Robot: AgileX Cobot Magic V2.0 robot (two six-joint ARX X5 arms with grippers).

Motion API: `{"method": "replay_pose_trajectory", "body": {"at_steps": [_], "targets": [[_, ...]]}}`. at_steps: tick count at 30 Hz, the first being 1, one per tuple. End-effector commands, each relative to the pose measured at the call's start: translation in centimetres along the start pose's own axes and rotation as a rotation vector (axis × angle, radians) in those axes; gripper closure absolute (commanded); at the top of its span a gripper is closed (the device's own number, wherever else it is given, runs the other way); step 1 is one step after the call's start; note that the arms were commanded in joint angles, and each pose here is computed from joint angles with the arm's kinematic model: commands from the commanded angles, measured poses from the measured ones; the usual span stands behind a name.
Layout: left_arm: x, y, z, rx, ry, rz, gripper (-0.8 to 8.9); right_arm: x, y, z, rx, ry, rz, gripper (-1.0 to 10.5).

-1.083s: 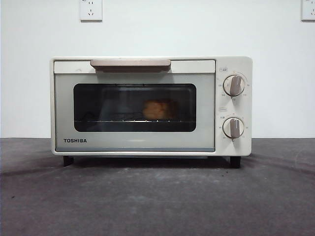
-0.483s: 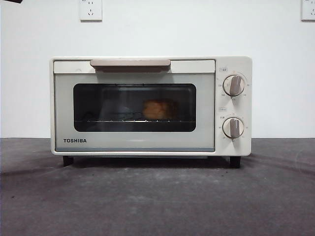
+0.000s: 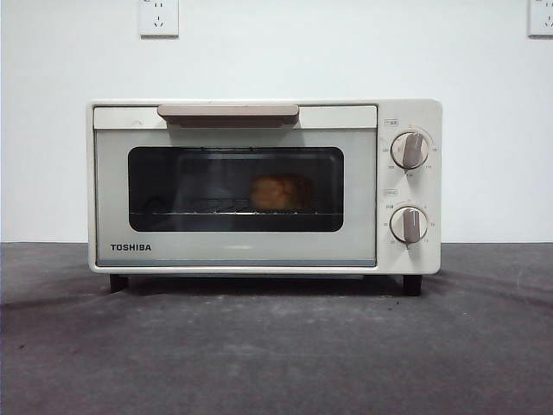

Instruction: The left arm flap open the oven, the right arm pick bread and place it into oven, the left arm flap close the oven

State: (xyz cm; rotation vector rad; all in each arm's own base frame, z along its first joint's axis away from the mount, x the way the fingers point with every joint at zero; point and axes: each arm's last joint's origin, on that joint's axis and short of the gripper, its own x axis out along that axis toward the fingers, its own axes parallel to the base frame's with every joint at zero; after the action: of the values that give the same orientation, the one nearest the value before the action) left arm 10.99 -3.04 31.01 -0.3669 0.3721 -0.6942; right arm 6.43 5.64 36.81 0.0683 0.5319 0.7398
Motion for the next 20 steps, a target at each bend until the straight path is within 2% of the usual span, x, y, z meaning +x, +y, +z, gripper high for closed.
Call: {"method": "replay_pose_trajectory", "body": {"at_steps": [1,5,10,15,20], "targets": [[-0.3,0.8,-1.8,0.249,-0.037,0.061,7.86,-0.3,0.2,0.4,-0.018,-0.023,0.013,9.4],[0.0,3.2,-5.6,0.287,-0.121,0.251,7.86,-0.3,0.2,0.4,-0.018,-0.023,0.013,9.4],[0.5,6.3,-11.0,0.251,-0.163,0.496,7.86,-0.3,0.2,0.4,-0.018,-0.023,0.013,9.4],[0.4,7.4,-12.8,0.251,-0.213,0.631,7.86,-0.3,0.2,0.4,-0.018,-0.023,0.013,9.4],[0.3,7.7,-13.4,0.253,-0.248,0.698,7.86,-0.3,0.2,0.5,-0.018,-0.023,0.013,9.4]]}}
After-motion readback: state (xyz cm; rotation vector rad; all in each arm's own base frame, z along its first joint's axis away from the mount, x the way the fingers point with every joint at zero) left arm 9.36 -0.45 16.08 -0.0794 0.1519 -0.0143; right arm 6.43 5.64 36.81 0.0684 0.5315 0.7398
